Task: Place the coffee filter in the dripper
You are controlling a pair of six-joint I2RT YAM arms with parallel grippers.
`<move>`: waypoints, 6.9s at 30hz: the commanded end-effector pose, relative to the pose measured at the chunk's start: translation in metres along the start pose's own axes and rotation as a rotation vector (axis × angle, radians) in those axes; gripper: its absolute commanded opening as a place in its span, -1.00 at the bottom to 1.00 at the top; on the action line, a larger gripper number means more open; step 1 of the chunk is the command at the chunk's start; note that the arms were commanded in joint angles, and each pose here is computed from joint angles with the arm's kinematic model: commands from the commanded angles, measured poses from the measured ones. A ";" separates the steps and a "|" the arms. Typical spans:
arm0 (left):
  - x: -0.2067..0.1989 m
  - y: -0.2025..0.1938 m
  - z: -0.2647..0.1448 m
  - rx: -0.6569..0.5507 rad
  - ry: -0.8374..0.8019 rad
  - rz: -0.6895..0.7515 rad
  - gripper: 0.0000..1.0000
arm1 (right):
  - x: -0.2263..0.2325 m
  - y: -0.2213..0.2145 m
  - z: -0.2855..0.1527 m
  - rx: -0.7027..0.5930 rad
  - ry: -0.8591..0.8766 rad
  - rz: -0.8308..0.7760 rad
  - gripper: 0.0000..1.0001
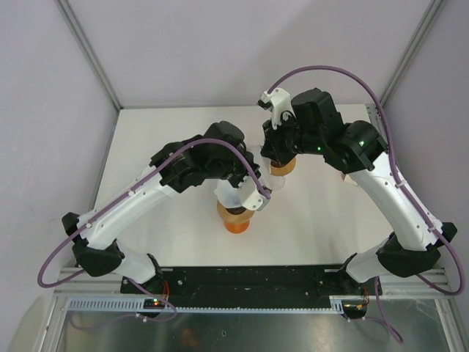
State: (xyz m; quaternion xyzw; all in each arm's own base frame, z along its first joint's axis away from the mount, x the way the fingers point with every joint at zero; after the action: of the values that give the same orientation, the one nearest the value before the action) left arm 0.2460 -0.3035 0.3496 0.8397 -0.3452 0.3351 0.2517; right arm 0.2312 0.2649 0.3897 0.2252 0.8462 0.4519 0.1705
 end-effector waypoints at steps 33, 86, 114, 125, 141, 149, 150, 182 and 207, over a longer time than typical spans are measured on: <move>0.011 0.019 -0.029 -0.068 0.074 0.007 -1.00 | -0.023 -0.009 0.015 -0.199 -0.211 0.052 0.20; 0.025 0.039 -0.057 -0.097 0.145 -0.168 0.48 | -0.113 -0.026 -0.005 -0.038 -0.480 -0.053 -1.00; 0.065 -0.080 -0.028 -0.039 0.258 -1.130 0.54 | -0.153 -0.092 0.095 0.269 -0.228 0.260 -1.00; 0.064 -0.075 -0.030 -0.068 0.241 -1.130 0.54 | -0.152 -0.100 0.097 0.284 -0.264 0.221 -0.55; 0.068 -0.070 -0.037 -0.094 0.248 -1.105 0.55 | -0.161 -0.070 0.070 0.207 -0.355 0.115 -0.04; 0.069 -0.069 -0.038 -0.099 0.249 -1.097 0.57 | -0.173 -0.042 0.044 0.151 -0.441 0.062 0.02; 0.069 -0.069 -0.038 -0.098 0.248 -1.096 0.57 | -0.173 -0.037 0.041 0.139 -0.445 0.051 0.03; 0.063 -0.075 -0.057 -0.091 0.277 -1.089 0.57 | -0.134 -0.107 0.102 0.411 -0.162 0.131 -1.00; 0.062 -0.079 -0.058 -0.091 0.278 -1.094 0.62 | -0.133 -0.157 0.136 0.578 -0.263 0.092 -1.00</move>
State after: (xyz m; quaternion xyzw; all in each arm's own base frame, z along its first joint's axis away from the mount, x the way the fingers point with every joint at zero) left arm 0.3246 -0.2475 0.3997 0.8445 0.1758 0.2367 0.4472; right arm 0.3673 0.2090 0.2025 0.3552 0.9016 0.1741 0.1749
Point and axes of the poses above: each gripper's point midway between its finger pads, its own z axis out along the fingers, its own x axis along the line the jaws close on, y = z × x, the point moved 1 cm from there along -z, back along the fingers, and after that the axes turned 13 degrees about -z, right-handed, at the moved point
